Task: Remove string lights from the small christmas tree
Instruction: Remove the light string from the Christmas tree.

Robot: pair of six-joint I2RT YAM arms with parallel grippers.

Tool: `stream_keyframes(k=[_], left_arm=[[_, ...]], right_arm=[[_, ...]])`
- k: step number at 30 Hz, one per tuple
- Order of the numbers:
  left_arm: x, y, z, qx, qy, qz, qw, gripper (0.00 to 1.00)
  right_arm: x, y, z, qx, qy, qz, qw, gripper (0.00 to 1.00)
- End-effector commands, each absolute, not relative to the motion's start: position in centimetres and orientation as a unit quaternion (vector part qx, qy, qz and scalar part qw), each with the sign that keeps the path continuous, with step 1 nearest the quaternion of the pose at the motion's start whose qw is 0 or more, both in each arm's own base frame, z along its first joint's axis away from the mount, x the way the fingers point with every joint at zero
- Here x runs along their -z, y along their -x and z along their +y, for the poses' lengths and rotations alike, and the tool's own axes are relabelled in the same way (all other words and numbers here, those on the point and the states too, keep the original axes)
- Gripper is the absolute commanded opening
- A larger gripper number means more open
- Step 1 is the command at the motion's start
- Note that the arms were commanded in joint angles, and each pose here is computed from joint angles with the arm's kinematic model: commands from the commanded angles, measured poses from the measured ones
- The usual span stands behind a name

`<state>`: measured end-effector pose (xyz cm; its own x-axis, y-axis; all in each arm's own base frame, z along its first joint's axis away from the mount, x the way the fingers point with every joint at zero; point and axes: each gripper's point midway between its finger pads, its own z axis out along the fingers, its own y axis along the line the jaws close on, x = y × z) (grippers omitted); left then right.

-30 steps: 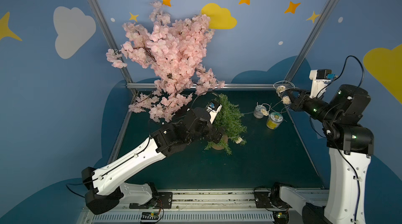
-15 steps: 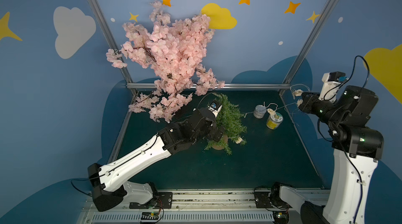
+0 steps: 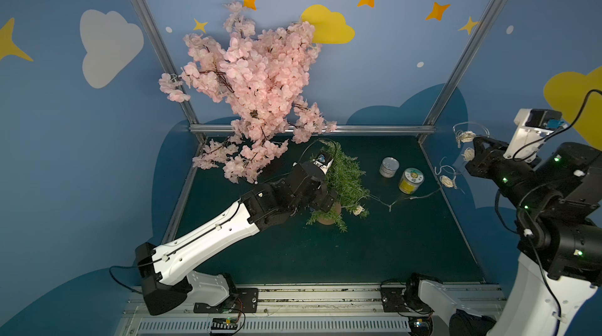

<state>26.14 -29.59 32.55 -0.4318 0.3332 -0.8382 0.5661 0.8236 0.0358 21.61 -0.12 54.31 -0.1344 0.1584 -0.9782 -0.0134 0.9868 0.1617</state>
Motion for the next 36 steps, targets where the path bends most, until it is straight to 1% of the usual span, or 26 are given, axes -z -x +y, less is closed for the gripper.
stream_keyframes(k=[1, 9, 16, 19, 24, 28, 33, 36], left_arm=[[-33.7, -26.2, -30.6, 0.145, -0.276, 0.827, 0.468, 0.99], [-34.7, -24.9, -35.4, 0.18, -0.356, 0.788, 0.469, 0.99], [-34.3, -21.9, -41.3, 0.22, -0.487, 0.689, 0.489, 1.0], [-34.4, -21.2, -42.8, 0.254, -0.498, 0.668, 0.491, 0.99], [-34.1, -20.9, -45.7, 0.277, -0.521, 0.652, 0.475, 0.99], [-34.0, -20.8, -48.3, 0.309, -0.532, 0.621, 0.485, 0.99], [-35.1, -20.7, -51.0, 0.348, -0.535, 0.582, 0.504, 0.99], [-35.8, -20.2, -52.1, 0.383, -0.533, 0.567, 0.497, 1.0]], right_arm=[[-56.1, -19.5, 1.3, -0.093, -0.031, 0.735, 0.671, 0.0], [-58.5, -17.4, 4.9, -0.191, 0.019, 0.704, 0.683, 0.0], [-60.9, -15.6, 7.7, -0.272, 0.059, 0.676, 0.682, 0.0], [-61.7, -14.9, 8.2, -0.29, 0.066, 0.667, 0.683, 0.0], [-62.9, -14.0, 9.1, -0.321, 0.077, 0.651, 0.683, 0.0], [-63.4, -13.5, 9.5, -0.338, 0.08, 0.643, 0.682, 0.0], [-63.8, -13.1, 9.8, -0.351, 0.084, 0.638, 0.68, 0.0], [-63.8, -13.1, 9.9, -0.354, 0.085, 0.638, 0.679, 0.0]])
